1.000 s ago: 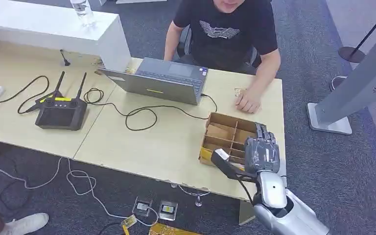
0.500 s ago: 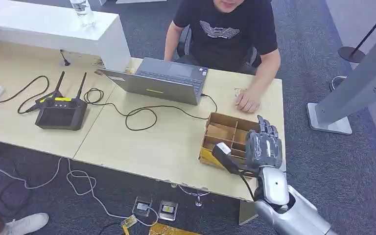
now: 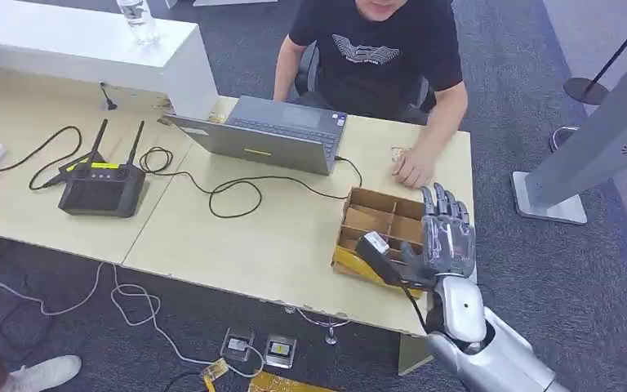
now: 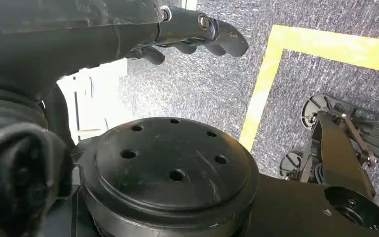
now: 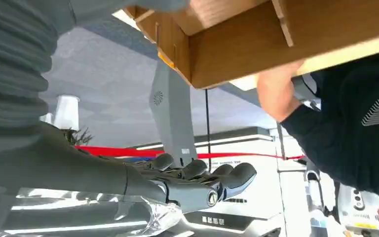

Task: Pass the card to the sensor for recognition and then transmit it.

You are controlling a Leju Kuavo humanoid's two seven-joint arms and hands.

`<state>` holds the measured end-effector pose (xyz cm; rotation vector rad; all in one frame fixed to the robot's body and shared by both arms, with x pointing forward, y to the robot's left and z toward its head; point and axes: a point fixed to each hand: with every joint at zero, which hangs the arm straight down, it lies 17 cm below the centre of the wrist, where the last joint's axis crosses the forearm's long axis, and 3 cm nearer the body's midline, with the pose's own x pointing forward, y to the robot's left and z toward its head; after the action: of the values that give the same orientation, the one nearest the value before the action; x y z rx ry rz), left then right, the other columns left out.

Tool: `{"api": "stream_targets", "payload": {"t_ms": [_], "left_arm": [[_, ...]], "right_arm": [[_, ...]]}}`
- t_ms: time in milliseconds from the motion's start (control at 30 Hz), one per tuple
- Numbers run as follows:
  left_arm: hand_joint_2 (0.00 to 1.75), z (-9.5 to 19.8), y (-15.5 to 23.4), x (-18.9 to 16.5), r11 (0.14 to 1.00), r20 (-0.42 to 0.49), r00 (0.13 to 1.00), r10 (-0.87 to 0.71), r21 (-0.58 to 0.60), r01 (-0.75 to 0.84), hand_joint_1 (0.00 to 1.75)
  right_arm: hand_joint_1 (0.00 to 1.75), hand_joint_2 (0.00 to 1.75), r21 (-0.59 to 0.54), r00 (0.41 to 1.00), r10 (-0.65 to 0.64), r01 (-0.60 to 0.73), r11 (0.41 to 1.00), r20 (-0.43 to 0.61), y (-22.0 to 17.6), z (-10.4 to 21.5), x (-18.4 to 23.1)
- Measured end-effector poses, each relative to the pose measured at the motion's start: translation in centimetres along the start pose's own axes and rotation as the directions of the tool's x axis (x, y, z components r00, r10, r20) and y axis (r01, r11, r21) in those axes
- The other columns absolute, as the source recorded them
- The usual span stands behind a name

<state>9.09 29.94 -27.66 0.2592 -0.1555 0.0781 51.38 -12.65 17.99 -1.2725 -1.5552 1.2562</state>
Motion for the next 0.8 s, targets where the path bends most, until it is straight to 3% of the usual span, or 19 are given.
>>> {"api": "stream_targets", "payload": {"t_ms": [200, 633, 800], "left_arm": [[0.0, 0.0, -0.1, 0.0, 1.0, -0.002, 1.0, 0.003, -0.002, -0.003, 0.0], [0.0, 0.1, -0.6, -0.2, 1.0, -0.011, 1.0, 0.016, -0.024, -0.016, 0.0], [0.0, 0.1, -0.5, -0.3, 1.0, -0.011, 1.0, 0.017, -0.022, -0.017, 0.0]], "right_arm": [[0.0, 1.75, 0.01, 1.0, -0.003, 0.003, 1.0, 0.014, -0.8, 0.0, 0.3], [0.0, 1.75, 0.242, 0.997, 0.007, -0.026, 0.97, 0.077, -0.6, 2.4, 1.5], [0.0, 1.75, 0.277, 0.997, -0.019, -0.003, 0.961, 0.077, 0.0, 3.2, 1.6]]}}
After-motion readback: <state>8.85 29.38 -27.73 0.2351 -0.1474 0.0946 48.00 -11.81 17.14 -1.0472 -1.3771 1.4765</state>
